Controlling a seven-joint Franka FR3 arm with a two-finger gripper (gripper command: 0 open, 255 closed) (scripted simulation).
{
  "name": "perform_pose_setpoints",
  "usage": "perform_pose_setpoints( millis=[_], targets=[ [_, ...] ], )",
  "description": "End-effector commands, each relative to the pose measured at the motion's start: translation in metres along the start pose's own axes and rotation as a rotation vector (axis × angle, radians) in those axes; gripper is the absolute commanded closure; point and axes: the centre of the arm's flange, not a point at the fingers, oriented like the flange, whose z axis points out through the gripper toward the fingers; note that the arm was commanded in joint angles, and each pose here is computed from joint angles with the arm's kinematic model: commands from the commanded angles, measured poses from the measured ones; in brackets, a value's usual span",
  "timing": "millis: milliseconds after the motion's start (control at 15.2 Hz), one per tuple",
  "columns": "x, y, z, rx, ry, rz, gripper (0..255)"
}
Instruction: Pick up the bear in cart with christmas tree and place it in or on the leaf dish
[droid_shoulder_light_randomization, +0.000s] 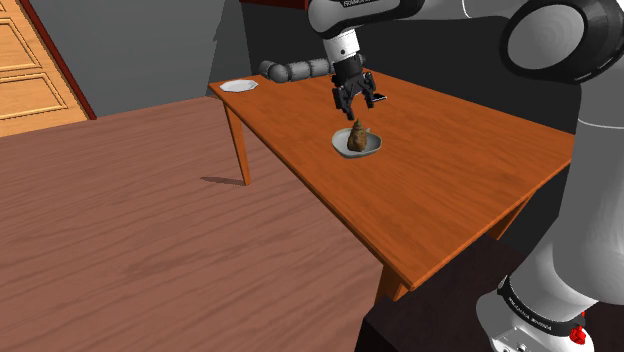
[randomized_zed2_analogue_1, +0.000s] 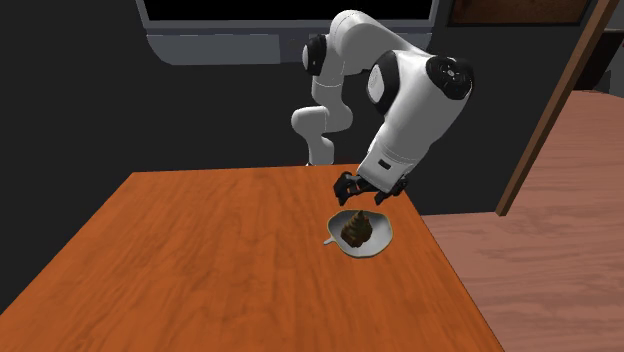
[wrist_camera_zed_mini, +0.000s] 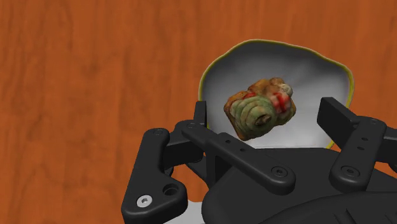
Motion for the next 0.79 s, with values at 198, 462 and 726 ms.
perform_pose_setpoints(
  millis=[198,462,726],
  targets=[
    [0.000,0.000,-0.040,0.000,0.000,0.000,0],
    [0.000,0.000,-0.050,0.000,0.000,0.000,0],
    [0.000,0.000,-0.050,0.000,0.000,0.000,0]
  ],
)
